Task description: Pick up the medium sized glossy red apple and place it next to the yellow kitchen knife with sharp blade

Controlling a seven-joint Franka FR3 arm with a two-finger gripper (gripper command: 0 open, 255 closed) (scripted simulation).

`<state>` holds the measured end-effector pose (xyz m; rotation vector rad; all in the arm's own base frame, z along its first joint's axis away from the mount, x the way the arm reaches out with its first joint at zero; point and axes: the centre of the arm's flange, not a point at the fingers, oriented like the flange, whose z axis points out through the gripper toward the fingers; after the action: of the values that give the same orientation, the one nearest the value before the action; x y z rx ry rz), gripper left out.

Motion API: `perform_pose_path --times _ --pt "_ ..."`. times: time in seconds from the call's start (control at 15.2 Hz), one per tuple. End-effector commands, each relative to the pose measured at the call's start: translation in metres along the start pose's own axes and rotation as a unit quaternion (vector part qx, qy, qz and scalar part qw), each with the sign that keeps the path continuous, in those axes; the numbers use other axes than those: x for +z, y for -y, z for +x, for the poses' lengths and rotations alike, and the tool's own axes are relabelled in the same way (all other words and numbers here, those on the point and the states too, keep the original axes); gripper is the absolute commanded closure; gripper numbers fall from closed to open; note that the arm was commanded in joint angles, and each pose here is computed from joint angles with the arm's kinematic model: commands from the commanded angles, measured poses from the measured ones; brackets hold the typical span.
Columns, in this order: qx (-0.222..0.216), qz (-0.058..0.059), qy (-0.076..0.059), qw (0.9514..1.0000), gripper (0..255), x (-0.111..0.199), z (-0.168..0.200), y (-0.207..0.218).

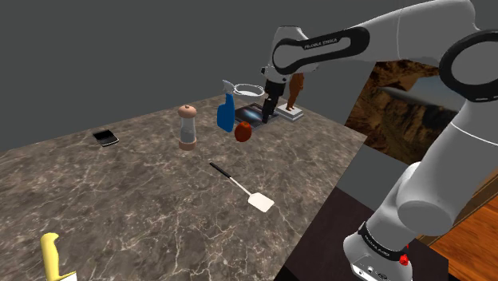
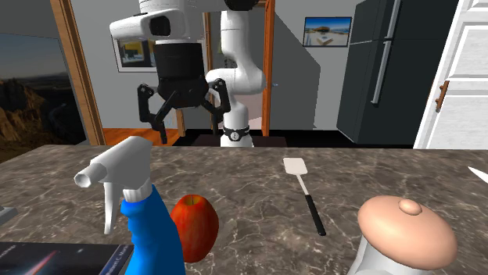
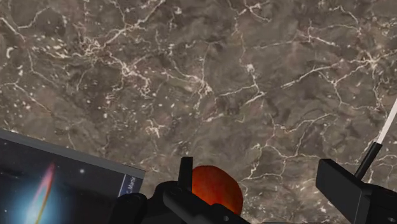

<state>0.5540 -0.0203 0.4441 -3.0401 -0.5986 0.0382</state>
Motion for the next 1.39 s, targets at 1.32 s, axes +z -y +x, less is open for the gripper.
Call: perform_pose_path --times 1.32 --pt "-0.031 0.01 -0.005 0.9994 0 0.084 0.082 -0.022"
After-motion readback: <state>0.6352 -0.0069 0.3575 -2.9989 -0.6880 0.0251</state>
